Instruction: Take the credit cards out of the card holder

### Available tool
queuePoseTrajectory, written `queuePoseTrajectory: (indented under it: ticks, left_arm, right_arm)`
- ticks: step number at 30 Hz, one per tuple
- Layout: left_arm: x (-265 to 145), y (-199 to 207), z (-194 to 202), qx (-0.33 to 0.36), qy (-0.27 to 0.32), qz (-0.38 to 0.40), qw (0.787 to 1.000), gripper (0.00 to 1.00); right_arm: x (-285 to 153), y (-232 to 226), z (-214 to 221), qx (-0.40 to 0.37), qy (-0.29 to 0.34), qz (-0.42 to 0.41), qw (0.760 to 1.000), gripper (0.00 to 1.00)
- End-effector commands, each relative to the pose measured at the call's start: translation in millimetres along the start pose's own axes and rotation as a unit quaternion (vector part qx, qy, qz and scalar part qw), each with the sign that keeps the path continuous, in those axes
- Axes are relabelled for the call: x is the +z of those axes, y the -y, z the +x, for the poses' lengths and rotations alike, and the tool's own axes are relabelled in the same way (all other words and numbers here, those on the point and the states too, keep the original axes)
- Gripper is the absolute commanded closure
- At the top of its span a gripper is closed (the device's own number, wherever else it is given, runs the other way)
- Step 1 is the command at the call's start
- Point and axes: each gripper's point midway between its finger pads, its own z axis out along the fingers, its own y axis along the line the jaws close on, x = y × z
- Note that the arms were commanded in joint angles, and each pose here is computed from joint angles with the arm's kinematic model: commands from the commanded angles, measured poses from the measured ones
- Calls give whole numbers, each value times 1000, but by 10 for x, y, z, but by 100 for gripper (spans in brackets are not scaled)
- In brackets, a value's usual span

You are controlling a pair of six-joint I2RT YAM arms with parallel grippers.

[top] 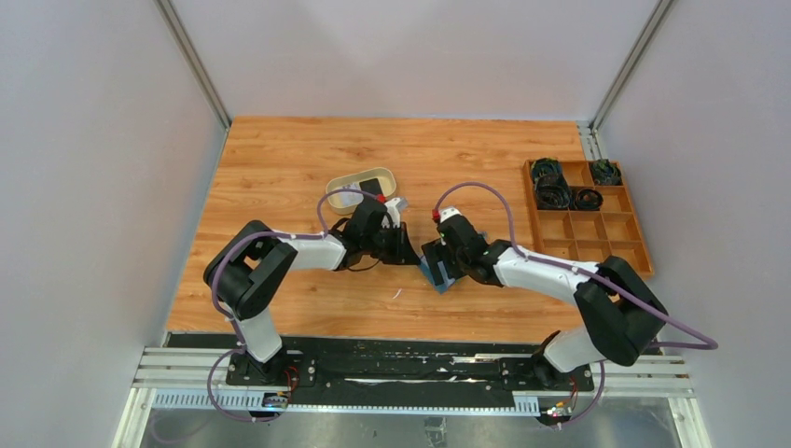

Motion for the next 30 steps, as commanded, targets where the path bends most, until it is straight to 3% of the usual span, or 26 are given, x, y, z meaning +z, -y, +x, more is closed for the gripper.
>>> queuePoseTrajectory:
  ticks: [1, 17, 22, 30]
  left_arm:
    - [9, 42, 82, 12, -29, 23, 999, 100]
    - [27, 175, 180, 22, -66, 72, 995, 100]
    - [23, 191, 210, 24, -73, 80, 994, 100]
    - [19, 205, 264, 29, -91, 90, 991, 100]
  right_arm:
    - [-23, 321, 125, 25, -13, 33, 999, 10]
    - [-41, 317, -234, 21, 24, 15, 999, 11]
    - [-38, 317, -314, 8, 32, 15, 999, 18]
    - [9, 155, -348, -25, 24, -37, 999, 17]
